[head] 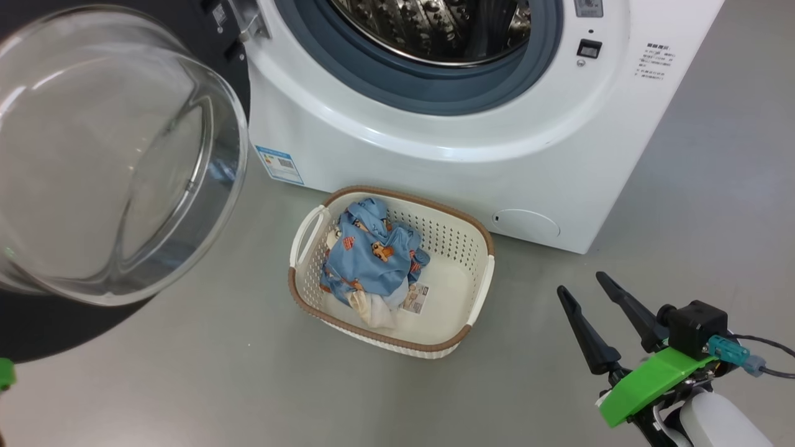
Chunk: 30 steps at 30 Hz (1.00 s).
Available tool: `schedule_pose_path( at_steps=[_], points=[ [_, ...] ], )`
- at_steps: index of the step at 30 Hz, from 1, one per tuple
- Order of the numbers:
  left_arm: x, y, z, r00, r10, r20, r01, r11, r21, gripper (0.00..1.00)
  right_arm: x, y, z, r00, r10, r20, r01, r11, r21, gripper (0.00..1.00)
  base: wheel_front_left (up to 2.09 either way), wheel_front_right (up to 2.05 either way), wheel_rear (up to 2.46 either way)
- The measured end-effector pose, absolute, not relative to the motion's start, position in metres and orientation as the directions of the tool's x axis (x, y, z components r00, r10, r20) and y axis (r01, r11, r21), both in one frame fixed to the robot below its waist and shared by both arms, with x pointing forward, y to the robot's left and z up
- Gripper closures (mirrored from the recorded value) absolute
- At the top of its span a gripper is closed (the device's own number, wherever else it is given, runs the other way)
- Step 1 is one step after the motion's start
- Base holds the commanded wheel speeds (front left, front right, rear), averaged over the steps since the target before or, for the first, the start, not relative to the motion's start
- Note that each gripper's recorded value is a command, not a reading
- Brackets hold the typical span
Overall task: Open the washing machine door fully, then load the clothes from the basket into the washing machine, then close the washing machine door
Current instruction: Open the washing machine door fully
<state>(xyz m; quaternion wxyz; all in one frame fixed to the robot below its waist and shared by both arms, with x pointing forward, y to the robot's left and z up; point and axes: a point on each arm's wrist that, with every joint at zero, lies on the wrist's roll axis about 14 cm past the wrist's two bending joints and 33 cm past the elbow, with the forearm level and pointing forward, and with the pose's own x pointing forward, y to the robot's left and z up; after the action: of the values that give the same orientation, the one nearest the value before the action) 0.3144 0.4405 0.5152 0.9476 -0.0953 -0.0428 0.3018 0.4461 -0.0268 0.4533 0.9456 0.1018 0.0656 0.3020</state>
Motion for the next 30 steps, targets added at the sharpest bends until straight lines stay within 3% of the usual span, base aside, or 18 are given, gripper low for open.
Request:
schedule_pose_path(
  at_steps=[9, 23, 28, 30],
  points=[
    [0.327, 0.459, 0.518, 0.801, 0.599, 0.012, -0.589, 0.79, -0.17, 1.0, 0.452, -0.028, 0.442, 0.809, 0.583, -0.084, -0.553, 0.801, 0.23, 0.0, 0.0, 0.0, 0.0],
    [0.327, 0.455, 0.524, 0.804, 0.594, 0.032, -0.573, 0.788, -0.225, 1.0, 0.456, -0.032, 0.46, 0.819, 0.572, -0.044, -0.553, 0.807, 0.207, 0.0, 0.0, 0.0, 0.0],
    [0.317, 0.447, 0.519, 0.81, 0.585, 0.031, -0.563, 0.792, -0.235, 0.78, 0.454, -0.034, 0.469, 0.823, 0.567, -0.027, -0.552, 0.811, 0.194, 0.0, 0.0, 0.0, 0.0],
    [0.315, 0.44, 0.517, 0.82, 0.571, 0.031, -0.549, 0.801, -0.237, 0.82, 0.452, -0.036, 0.474, 0.825, 0.564, -0.019, -0.551, 0.813, 0.189, 0.0, 0.0, 0.0, 0.0]
  ],
)
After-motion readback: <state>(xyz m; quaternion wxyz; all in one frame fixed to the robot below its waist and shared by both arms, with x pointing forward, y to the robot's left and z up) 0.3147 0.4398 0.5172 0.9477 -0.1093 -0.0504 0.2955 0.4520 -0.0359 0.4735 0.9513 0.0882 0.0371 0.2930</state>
